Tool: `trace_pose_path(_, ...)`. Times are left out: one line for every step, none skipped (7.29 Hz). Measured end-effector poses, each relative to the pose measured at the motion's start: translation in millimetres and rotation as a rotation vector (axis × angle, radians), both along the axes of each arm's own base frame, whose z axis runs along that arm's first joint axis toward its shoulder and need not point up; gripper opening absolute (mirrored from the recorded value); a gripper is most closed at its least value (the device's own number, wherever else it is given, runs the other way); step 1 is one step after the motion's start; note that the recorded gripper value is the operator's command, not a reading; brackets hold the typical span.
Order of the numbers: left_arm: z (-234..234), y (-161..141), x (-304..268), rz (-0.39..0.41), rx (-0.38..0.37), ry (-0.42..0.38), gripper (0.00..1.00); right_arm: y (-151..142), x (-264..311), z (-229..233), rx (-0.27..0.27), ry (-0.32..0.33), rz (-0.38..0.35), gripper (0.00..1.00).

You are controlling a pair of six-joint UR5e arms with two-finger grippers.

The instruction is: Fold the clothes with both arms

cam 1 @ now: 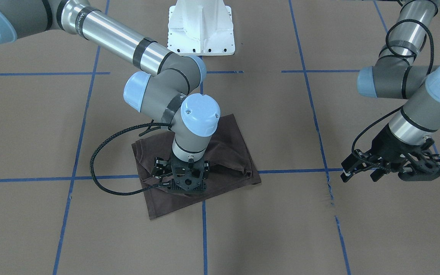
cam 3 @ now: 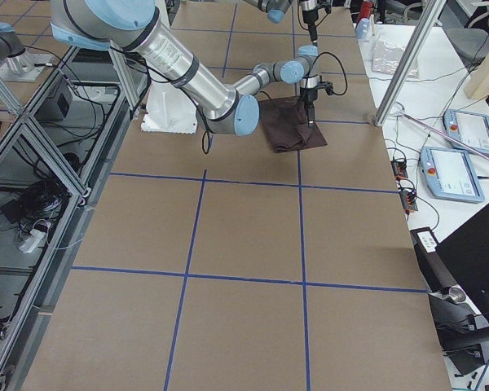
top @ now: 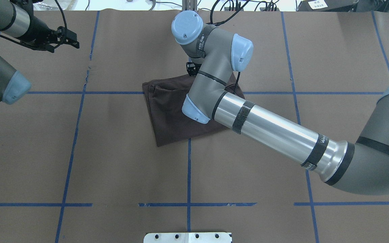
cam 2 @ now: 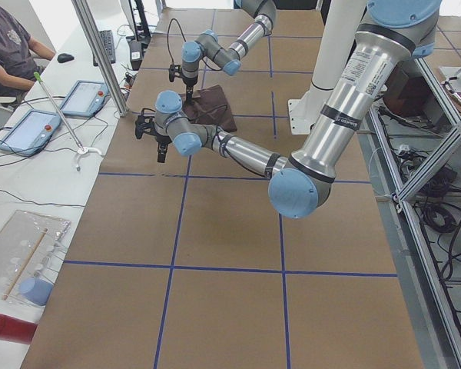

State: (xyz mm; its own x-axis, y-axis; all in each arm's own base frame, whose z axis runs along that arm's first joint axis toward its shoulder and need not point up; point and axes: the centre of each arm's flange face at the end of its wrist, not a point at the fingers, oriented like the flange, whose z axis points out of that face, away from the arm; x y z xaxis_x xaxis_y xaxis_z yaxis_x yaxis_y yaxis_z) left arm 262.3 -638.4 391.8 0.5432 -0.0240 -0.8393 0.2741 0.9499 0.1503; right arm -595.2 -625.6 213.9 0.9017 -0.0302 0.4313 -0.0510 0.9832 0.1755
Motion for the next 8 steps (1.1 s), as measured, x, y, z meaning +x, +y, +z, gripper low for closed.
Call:
trace_pose_path(0,1,0,0.006,-0.003,0.004,1.0,1,-3,8,0.005,0.02,-0.013,1.0)
trace_pose_path(0,2,1,0.013,-0.004,0.009,1.0,2,-4,14,0.006,0.032,-0.02,1.0)
trace_pose_path(-1,2,1,0.016,-0.004,0.012,1.0,1,-3,21,0.01,0.044,-0.027,1.0)
trace_pose_path(-3,2,1,0.017,-0.002,0.014,1.0,-6,5,30,0.024,0.063,-0.039,1.0)
trace_pose_path(-5,3,0,0.018,0.001,0.017,1.0,-24,26,44,0.041,0.086,-0.048,1.0)
trace_pose_path(-7,4,0,0.017,0.004,0.018,1.0,-48,56,62,0.06,0.1,-0.052,1.0)
trace_pose_path(-7,4,-1,0.017,0.005,0.019,1.0,-73,91,79,0.083,0.102,-0.051,1.0)
trace_pose_path(-8,4,-2,0.016,0.007,0.02,1.0,-94,126,88,0.089,0.088,-0.051,1.0)
